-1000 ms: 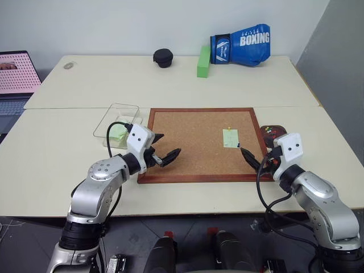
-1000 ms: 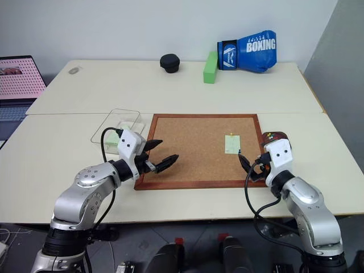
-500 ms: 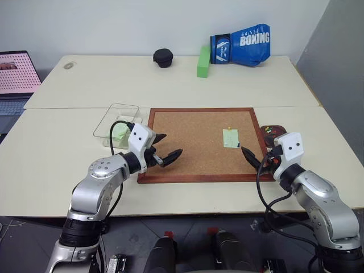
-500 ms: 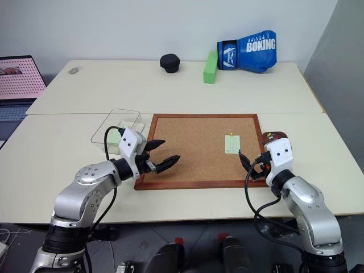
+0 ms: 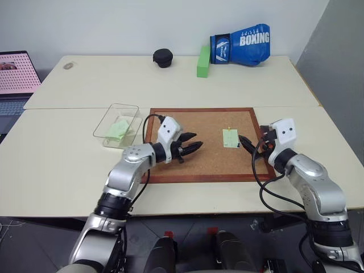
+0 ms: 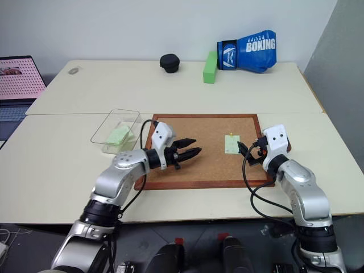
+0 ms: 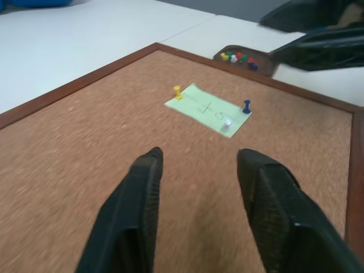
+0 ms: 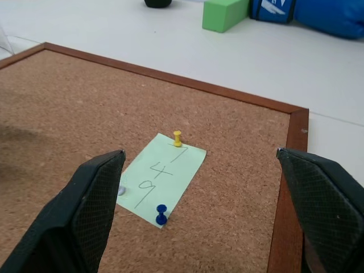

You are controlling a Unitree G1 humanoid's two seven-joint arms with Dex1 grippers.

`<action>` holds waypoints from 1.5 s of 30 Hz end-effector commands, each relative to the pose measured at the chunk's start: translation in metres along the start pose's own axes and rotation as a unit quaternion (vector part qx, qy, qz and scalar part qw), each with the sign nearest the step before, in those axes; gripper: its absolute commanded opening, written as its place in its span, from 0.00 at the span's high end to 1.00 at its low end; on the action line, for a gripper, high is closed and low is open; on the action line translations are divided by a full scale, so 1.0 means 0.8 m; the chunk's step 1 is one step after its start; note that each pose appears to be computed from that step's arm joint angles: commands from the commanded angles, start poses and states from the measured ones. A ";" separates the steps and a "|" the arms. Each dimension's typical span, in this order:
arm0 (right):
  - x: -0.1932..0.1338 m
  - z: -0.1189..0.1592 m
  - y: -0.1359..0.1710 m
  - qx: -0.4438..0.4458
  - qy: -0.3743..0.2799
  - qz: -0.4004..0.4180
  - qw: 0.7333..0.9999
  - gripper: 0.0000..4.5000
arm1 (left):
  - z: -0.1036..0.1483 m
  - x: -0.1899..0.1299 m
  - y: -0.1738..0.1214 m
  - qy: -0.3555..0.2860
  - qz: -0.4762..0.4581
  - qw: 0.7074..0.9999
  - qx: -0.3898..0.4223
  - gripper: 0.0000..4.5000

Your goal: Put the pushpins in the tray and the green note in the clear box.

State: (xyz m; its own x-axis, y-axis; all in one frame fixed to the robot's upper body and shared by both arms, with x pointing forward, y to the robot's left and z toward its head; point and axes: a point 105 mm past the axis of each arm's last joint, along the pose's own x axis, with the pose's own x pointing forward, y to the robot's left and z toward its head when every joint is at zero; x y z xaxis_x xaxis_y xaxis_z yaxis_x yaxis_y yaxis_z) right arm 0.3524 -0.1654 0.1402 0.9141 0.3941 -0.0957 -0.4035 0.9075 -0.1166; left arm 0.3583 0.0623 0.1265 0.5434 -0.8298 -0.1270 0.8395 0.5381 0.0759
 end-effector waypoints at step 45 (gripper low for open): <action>0.118 -0.015 0.016 -0.024 0.038 0.027 0.999 0.77 | -0.049 0.045 -0.013 0.039 -0.002 0.999 -0.014 1.00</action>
State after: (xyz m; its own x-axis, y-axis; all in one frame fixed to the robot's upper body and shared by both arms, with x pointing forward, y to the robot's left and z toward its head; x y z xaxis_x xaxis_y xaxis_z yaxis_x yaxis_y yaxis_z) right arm 0.4294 -0.1173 0.1045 0.8801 0.4275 -0.2066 -0.4583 0.8787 -0.1339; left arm 0.3676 0.0338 0.0810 0.5287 -0.8242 -0.2028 0.8452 0.5331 0.0369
